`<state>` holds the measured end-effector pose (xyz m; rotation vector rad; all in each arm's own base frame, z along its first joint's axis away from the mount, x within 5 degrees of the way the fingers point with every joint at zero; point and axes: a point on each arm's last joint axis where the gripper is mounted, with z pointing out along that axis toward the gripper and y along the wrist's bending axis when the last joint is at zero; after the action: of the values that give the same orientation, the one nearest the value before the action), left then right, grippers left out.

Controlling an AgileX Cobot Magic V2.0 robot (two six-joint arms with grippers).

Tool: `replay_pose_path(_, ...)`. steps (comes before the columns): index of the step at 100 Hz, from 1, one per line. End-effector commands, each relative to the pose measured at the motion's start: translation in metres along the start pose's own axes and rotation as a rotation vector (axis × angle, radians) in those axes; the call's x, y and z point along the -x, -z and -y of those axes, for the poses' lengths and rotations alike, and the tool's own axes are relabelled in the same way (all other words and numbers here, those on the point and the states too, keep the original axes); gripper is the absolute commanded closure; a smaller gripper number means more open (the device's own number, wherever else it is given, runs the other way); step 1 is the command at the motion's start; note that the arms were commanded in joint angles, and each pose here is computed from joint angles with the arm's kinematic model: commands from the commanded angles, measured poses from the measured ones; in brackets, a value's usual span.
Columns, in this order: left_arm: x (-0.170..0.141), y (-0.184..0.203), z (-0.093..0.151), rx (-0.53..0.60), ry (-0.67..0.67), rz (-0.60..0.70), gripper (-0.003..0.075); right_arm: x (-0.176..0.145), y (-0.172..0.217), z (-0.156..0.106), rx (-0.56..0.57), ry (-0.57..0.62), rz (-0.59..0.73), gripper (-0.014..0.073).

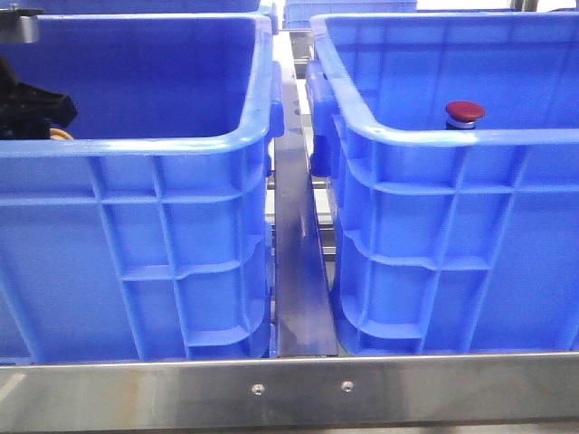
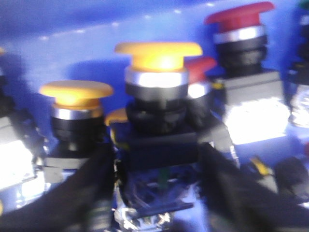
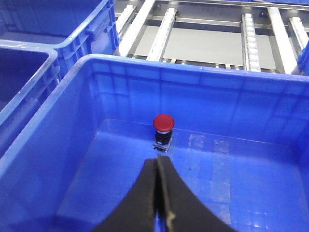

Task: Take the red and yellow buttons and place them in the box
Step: 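Grasp a yellow-capped button in the button crate with the left gripper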

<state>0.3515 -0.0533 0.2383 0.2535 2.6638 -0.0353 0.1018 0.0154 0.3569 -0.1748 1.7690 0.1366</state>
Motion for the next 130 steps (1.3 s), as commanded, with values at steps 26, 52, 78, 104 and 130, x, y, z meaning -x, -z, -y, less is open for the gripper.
replay_pose_path(26,0.009,0.068,0.001,-0.005,-0.011,0.165,0.0739,0.012,0.003,0.003,-0.032,-0.009,0.071,0.0699)
replay_pose_path(52,-0.010,0.165,0.032,-0.062,-0.116,0.404,0.0739,0.012,0.003,0.003,-0.032,-0.009,0.071,0.0699)
replay_pose_path(78,-0.046,0.229,0.078,-0.219,-0.288,0.535,0.0739,0.012,0.003,0.003,-0.032,-0.010,0.071,0.0699)
replay_pose_path(104,-0.074,0.246,0.130,-0.420,-0.486,0.528,0.0739,0.012,0.003,0.002,-0.030,-0.010,0.070,0.0696)
replay_pose_path(130,-0.096,0.252,0.168,-0.549,-0.642,0.497,0.0739,0.010,0.003,0.000,0.000,-0.027,0.046,0.0410)
